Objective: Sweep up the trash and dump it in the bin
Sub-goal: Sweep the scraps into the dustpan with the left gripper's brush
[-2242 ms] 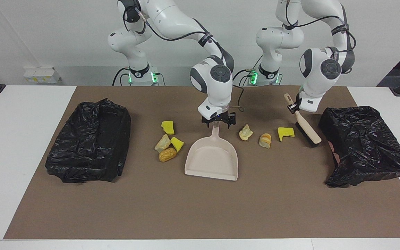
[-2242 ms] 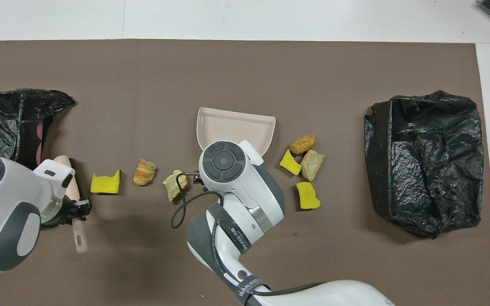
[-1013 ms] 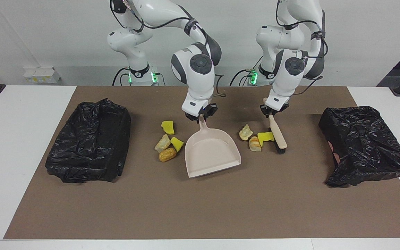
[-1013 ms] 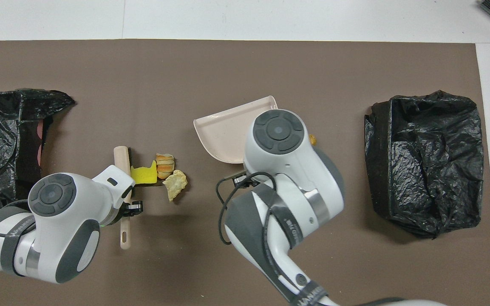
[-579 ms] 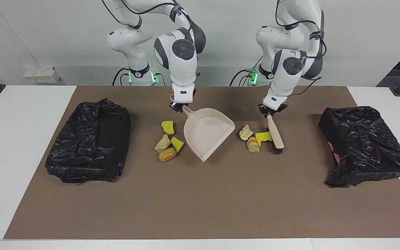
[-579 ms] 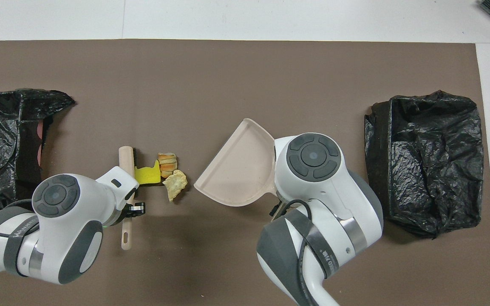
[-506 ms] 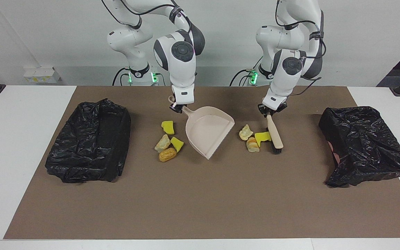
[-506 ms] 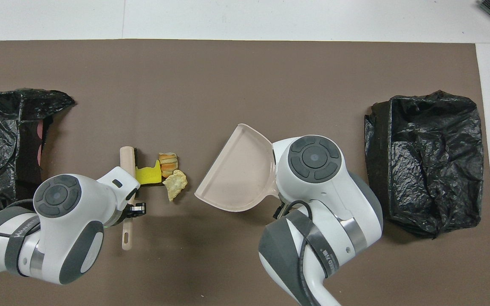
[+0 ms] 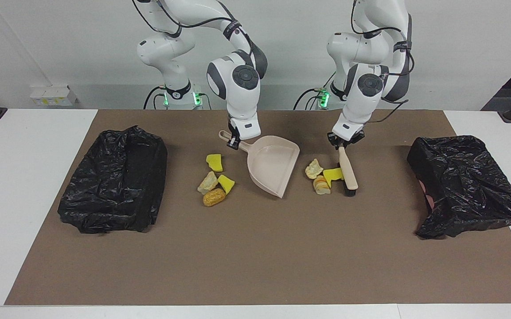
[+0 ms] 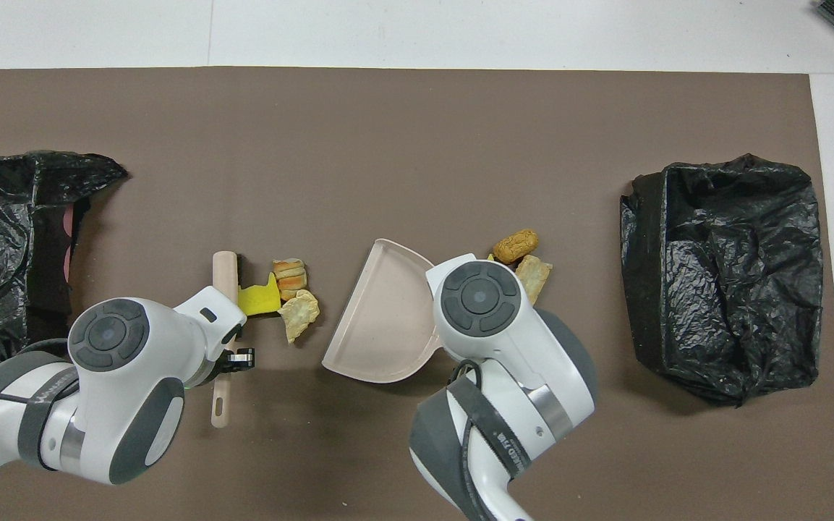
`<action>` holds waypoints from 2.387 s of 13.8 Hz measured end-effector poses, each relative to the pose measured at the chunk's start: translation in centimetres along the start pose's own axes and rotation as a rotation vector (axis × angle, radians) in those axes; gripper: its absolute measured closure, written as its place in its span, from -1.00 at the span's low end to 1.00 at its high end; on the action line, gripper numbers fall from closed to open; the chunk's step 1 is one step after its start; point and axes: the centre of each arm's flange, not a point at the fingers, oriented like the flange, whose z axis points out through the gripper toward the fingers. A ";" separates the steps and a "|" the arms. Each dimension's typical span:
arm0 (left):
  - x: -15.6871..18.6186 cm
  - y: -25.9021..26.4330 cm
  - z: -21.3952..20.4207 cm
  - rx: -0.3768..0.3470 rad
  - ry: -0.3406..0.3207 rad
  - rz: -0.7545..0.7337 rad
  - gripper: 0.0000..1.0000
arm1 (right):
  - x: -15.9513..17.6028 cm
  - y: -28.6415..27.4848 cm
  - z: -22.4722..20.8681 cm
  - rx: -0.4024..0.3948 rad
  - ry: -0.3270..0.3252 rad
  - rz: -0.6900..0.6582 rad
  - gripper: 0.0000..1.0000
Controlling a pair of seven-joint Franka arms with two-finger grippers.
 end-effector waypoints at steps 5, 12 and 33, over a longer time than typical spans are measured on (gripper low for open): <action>-0.9 2.6 -0.1 -0.024 0.001 0.041 0.48 | 1.7 -1.5 1.7 -0.010 -0.017 0.031 0.38; -4.6 11.5 -1.7 -0.134 0.010 0.246 0.48 | 2.3 -2.7 1.6 -0.015 -0.015 0.063 0.38; 4.0 8.9 -2.1 -0.049 -0.106 0.539 0.48 | 2.5 -3.7 1.5 0.000 -0.026 0.187 0.38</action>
